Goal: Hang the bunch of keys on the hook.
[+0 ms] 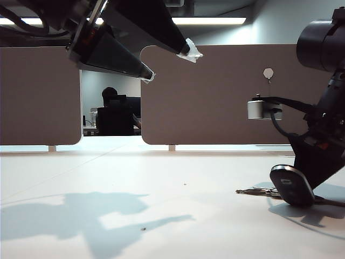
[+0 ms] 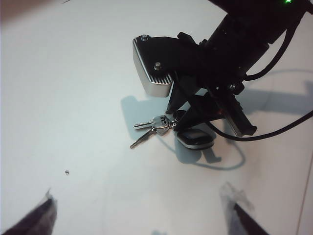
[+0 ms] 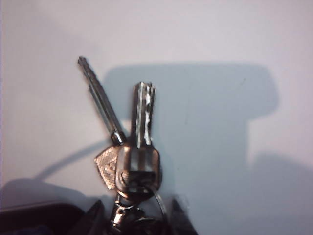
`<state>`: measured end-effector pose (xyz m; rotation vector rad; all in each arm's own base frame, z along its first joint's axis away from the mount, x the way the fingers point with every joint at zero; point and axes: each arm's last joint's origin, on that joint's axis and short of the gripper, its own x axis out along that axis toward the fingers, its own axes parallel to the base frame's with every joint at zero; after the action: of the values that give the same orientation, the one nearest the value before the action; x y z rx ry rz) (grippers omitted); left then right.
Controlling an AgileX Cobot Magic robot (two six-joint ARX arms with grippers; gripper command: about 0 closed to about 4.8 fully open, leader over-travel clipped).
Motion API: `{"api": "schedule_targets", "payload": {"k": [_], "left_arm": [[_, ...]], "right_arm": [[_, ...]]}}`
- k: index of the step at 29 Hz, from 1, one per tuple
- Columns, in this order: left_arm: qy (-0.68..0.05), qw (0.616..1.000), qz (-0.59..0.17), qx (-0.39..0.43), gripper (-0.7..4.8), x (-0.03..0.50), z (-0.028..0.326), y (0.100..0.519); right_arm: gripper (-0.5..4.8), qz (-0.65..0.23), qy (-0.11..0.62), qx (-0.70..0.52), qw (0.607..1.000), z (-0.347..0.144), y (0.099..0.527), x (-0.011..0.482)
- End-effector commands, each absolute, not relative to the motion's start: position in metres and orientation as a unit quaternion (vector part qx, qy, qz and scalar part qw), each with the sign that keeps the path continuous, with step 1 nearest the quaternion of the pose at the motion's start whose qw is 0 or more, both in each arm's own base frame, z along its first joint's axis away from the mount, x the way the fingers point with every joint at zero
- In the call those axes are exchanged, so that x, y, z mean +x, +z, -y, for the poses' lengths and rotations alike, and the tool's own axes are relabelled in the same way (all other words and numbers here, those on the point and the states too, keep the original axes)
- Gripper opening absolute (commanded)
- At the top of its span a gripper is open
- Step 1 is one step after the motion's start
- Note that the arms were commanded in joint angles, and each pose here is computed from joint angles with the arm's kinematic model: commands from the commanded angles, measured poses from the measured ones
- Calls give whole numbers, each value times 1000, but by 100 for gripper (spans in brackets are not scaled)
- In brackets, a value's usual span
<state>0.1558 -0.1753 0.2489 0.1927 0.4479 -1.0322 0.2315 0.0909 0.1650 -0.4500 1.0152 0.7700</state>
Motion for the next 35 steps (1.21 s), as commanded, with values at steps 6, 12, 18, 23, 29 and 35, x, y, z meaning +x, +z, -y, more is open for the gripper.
{"api": "schedule_targets", "payload": {"k": [6,12,18,23,29,35], "left_arm": [[-491,840,-204,104,479,156,175,250],[-491,840,-205,104,479,156,175,250],[-491,840,-205,104,479,156,175,250],[-485,843,-199,116,479,156,175,250],[-485,843,-199,116,479,156,175,250],[-485,843,-201,117,479,156,175,250]], "right_arm": [[175,-395,348,-214,823,-87,198,226],[175,-397,341,-238,818,-87,193,229],[175,-414,347,-243,805,-88,183,232],[158,-423,341,-275,793,-88,176,235],[-7,-428,338,-276,792,-88,174,235],[-7,-412,332,-272,804,-88,181,235]]}}
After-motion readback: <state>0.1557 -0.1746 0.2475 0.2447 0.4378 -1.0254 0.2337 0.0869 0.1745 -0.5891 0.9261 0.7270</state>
